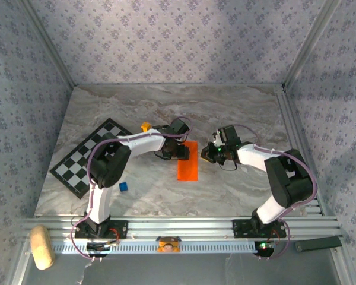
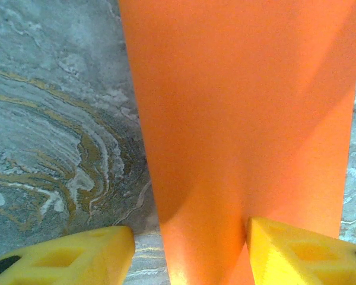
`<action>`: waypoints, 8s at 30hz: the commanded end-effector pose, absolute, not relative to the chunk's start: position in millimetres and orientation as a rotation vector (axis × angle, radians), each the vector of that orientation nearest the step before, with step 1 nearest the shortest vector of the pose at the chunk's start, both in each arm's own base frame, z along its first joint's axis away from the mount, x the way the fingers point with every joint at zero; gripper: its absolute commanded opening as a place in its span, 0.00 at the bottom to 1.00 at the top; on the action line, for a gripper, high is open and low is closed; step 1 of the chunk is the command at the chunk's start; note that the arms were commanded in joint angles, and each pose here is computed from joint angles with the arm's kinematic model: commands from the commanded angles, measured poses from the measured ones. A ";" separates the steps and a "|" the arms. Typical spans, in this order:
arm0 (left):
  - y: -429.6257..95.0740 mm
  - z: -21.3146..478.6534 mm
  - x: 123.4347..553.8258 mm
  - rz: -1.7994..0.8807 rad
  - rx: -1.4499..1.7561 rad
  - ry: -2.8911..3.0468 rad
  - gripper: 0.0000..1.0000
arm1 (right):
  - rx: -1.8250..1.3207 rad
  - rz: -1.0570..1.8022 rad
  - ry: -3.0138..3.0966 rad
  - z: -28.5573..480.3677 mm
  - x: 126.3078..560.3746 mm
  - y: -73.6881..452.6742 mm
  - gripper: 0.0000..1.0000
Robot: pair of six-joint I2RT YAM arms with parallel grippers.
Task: Fold a paper plane with a square sheet of paper (pick it up from the middle)
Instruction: Hold the square sheet of paper at the center of the table, then first fold the square sheet of paper in half at the center of the table.
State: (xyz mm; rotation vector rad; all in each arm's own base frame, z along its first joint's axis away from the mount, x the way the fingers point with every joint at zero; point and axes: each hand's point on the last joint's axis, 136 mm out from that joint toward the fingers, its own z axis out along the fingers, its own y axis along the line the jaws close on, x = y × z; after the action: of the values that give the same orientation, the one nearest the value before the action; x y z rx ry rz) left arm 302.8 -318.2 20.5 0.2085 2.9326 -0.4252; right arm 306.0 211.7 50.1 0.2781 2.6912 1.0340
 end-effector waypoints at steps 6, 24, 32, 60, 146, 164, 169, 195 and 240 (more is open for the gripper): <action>-317.6 -34.9 297.3 -0.376 0.264 2.986 0.56 | 0.260 1.034 2.678 54.8 311.3 213.1 0.01; -317.3 -36.6 297.2 -0.363 0.275 2.993 0.56 | 0.149 1.127 2.682 60.8 310.2 230.2 0.01; -316.7 -38.5 295.7 -0.364 0.263 2.997 0.56 | 0.059 1.112 2.748 49.5 309.2 249.6 0.01; -319.3 -40.1 293.0 -0.366 0.272 3.002 0.56 | -0.006 0.839 2.958 -7.6 282.5 233.7 0.01; -313.6 -13.9 257.4 -1.018 -0.039 2.898 0.01 | -0.040 0.675 3.089 -29.9 276.1 200.8 0.00; -353.7 60.5 263.6 -1.244 0.103 2.741 0.04 | -0.025 0.665 3.081 -29.0 276.9 199.9 0.00; -346.8 28.8 255.9 -1.200 0.060 2.816 0.03 | -0.028 0.666 3.083 -29.2 276.2 199.5 0.00; -352.8 53.6 246.6 -1.369 0.022 2.715 0.15 | -0.008 0.669 3.082 -31.7 274.5 197.0 0.00; -340.7 25.4 219.5 -1.202 0.103 2.850 0.11 | -0.004 0.660 3.093 -37.5 269.5 193.8 0.00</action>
State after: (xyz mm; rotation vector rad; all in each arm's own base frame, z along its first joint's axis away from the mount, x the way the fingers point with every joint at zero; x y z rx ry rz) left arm 232.6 -344.4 38.6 0.1024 2.8012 -1.1784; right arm 306.2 236.5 15.8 -0.1186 2.8629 0.9591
